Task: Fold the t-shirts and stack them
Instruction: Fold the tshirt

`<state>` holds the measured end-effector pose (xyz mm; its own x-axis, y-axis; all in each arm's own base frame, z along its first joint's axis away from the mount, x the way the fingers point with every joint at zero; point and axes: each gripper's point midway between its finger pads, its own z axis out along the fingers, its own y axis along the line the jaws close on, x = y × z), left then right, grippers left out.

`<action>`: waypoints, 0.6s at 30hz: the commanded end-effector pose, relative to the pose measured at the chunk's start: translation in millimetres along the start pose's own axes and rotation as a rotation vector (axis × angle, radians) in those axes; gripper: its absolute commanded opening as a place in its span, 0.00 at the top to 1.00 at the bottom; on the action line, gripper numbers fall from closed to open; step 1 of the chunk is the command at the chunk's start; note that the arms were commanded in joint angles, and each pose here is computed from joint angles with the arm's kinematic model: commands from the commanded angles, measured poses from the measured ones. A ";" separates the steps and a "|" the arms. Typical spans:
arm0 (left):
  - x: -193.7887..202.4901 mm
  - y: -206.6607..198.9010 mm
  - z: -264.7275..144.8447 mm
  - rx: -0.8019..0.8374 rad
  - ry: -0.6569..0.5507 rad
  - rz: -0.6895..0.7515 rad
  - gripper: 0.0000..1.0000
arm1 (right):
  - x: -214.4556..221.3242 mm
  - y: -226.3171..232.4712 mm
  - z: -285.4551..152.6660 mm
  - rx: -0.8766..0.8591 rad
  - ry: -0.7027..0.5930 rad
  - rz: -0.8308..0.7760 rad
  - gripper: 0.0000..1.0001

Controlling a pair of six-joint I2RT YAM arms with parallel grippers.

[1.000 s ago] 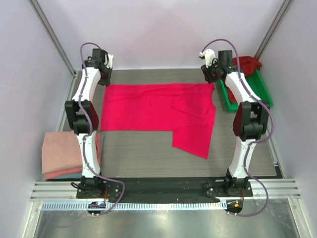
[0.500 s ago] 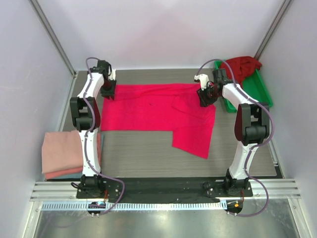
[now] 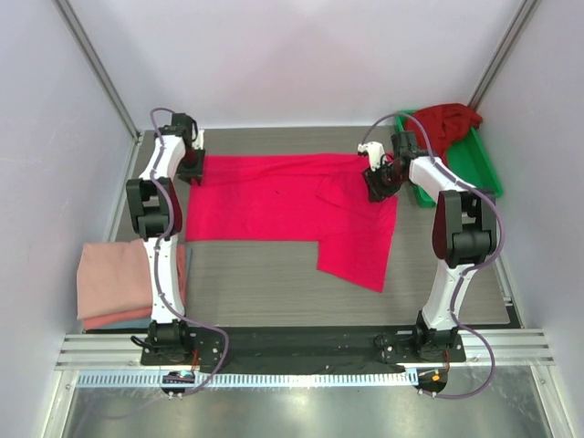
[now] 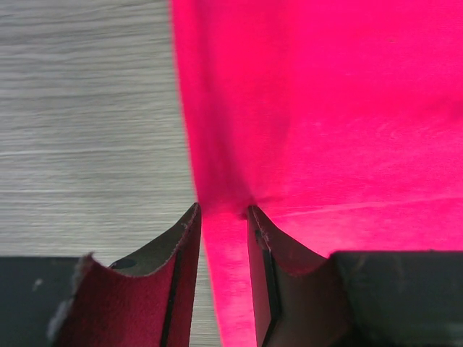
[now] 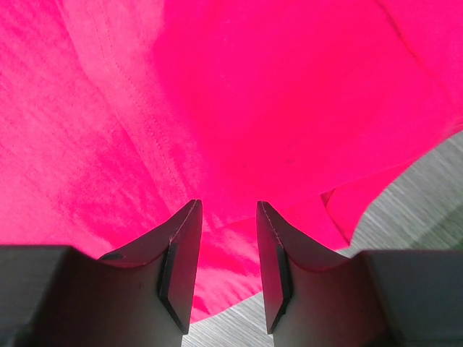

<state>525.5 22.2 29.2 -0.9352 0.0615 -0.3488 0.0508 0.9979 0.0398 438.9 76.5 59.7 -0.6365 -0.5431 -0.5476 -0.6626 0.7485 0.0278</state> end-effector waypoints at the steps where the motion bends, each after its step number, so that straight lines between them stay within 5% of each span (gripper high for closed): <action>1: -15.7 12.8 -16.1 -0.033 -0.055 0.004 0.66 | -3.4 4.9 -1.0 -0.009 -0.012 -0.030 0.58; 18: -35.3 -9.8 -40.6 0.003 -0.124 0.021 0.69 | 18.3 5.4 21.2 -0.036 0.045 -0.019 0.57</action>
<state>527.5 17.4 31.5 -0.9314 0.0843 -0.3542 0.0712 0.9962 0.0501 428.8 75.9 34.3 -0.6545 -0.5655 -0.5018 -0.6767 0.7342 0.0553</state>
